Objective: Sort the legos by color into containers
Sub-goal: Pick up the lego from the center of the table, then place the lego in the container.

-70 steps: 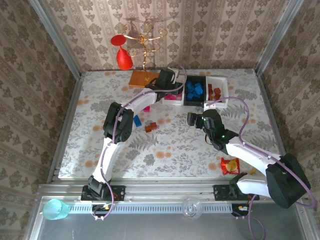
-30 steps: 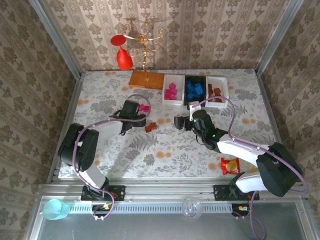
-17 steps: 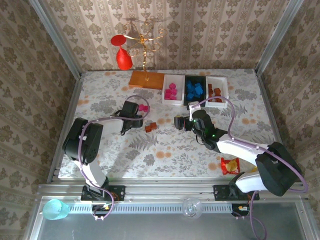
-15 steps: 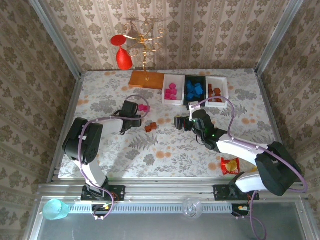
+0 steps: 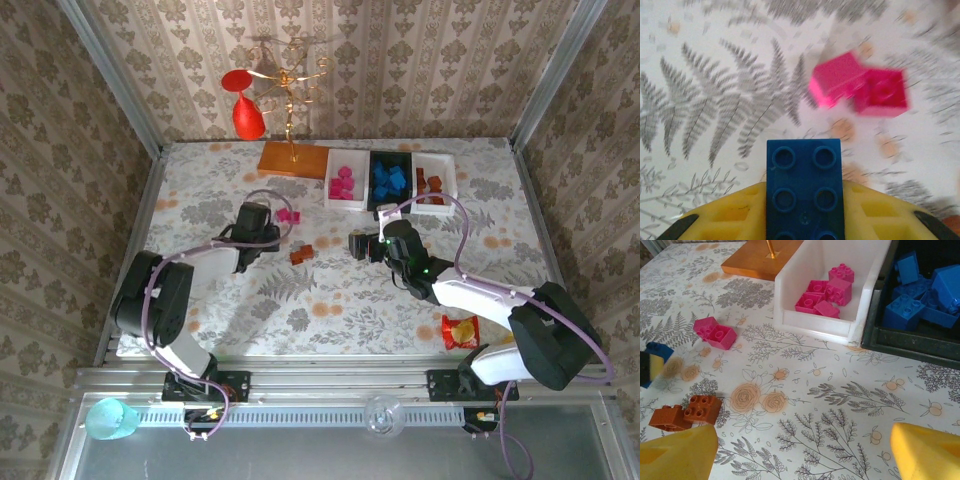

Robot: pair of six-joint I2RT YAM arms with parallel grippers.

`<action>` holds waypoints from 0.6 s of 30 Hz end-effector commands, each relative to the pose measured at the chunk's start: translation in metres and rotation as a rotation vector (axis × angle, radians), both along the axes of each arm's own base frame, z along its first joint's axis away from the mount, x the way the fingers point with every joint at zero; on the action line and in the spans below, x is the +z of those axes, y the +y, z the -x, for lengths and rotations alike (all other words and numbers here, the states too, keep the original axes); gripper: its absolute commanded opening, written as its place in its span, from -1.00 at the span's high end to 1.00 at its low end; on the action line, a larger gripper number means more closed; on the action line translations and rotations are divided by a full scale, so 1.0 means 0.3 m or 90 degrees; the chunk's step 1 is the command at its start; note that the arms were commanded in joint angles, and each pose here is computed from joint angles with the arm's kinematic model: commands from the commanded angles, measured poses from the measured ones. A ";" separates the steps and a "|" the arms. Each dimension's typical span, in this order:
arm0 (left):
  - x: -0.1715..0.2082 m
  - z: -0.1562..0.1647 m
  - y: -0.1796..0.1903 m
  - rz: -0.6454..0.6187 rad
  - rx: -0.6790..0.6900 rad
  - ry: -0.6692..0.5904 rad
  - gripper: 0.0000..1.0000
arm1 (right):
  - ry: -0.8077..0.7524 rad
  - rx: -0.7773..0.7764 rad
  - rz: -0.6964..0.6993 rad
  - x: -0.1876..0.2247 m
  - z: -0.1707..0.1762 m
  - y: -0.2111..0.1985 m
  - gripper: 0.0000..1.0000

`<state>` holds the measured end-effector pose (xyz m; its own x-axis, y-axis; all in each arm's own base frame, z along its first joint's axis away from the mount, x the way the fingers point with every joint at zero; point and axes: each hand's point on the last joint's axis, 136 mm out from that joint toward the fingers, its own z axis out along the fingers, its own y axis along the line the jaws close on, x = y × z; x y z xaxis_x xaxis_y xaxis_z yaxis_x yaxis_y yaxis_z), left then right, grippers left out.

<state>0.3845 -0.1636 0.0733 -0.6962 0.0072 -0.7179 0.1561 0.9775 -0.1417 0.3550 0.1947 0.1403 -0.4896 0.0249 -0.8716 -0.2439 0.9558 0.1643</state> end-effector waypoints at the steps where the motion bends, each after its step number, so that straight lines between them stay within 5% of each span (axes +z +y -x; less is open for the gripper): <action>1: 0.148 -0.027 -0.128 0.060 -0.050 -0.071 0.35 | -0.015 -0.046 0.000 0.026 -0.016 -0.031 -0.81; 11: 0.339 -0.095 -0.512 0.080 -0.198 -0.152 0.36 | -0.042 -0.133 0.005 0.054 0.017 -0.157 -0.86; 18: 0.341 -0.123 -0.751 0.046 -0.295 -0.169 0.36 | -0.056 -0.176 -0.002 0.090 0.043 -0.253 -0.90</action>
